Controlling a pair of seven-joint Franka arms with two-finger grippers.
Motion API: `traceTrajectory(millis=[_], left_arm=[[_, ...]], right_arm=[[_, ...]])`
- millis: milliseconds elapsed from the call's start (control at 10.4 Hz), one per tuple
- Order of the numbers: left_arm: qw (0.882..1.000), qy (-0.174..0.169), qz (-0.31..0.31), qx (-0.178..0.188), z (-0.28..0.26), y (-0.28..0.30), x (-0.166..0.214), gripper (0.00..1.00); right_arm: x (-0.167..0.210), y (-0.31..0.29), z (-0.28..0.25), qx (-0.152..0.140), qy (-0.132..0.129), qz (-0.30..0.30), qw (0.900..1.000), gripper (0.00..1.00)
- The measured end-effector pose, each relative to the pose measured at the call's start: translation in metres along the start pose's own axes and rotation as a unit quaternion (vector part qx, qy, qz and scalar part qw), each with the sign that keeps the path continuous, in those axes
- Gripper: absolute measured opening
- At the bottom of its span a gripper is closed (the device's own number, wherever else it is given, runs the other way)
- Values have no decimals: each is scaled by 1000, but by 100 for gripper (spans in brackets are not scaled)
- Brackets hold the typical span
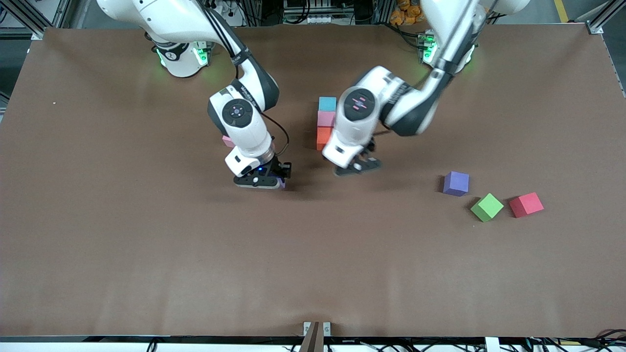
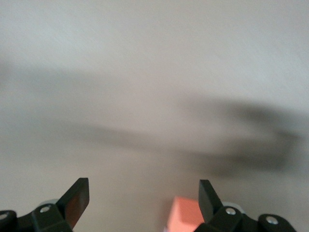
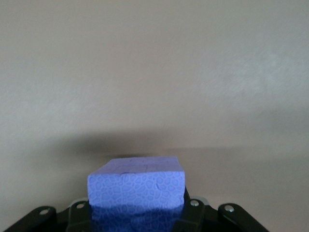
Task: Arrange blocks into number 1
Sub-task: 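Place the purple cube after orange with the right gripper while the left reaches green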
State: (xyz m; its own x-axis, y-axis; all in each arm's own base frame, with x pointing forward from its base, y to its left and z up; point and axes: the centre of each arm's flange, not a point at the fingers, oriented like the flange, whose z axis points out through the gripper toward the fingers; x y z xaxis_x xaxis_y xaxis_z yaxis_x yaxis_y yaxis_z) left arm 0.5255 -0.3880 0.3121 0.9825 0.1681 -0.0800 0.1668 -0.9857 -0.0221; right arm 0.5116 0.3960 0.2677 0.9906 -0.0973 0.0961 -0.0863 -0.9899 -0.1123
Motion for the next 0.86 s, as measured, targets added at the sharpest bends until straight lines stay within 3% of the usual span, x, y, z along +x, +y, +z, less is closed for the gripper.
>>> traceTrajectory(millis=[192,384,864], left_arm=[[1000,-5,17,4,4,-74,59,100],[998,-18,54,5,10,-149,95,100],[994,-42,101,13,30,-281,133,100]], right_arm=[[-23,-33,-2,-6,-10,-26,1000,56],[-27,-70,-7,-34,-24,-44,998,56],[-36,-126,28,-45,-8,-38,998,56]])
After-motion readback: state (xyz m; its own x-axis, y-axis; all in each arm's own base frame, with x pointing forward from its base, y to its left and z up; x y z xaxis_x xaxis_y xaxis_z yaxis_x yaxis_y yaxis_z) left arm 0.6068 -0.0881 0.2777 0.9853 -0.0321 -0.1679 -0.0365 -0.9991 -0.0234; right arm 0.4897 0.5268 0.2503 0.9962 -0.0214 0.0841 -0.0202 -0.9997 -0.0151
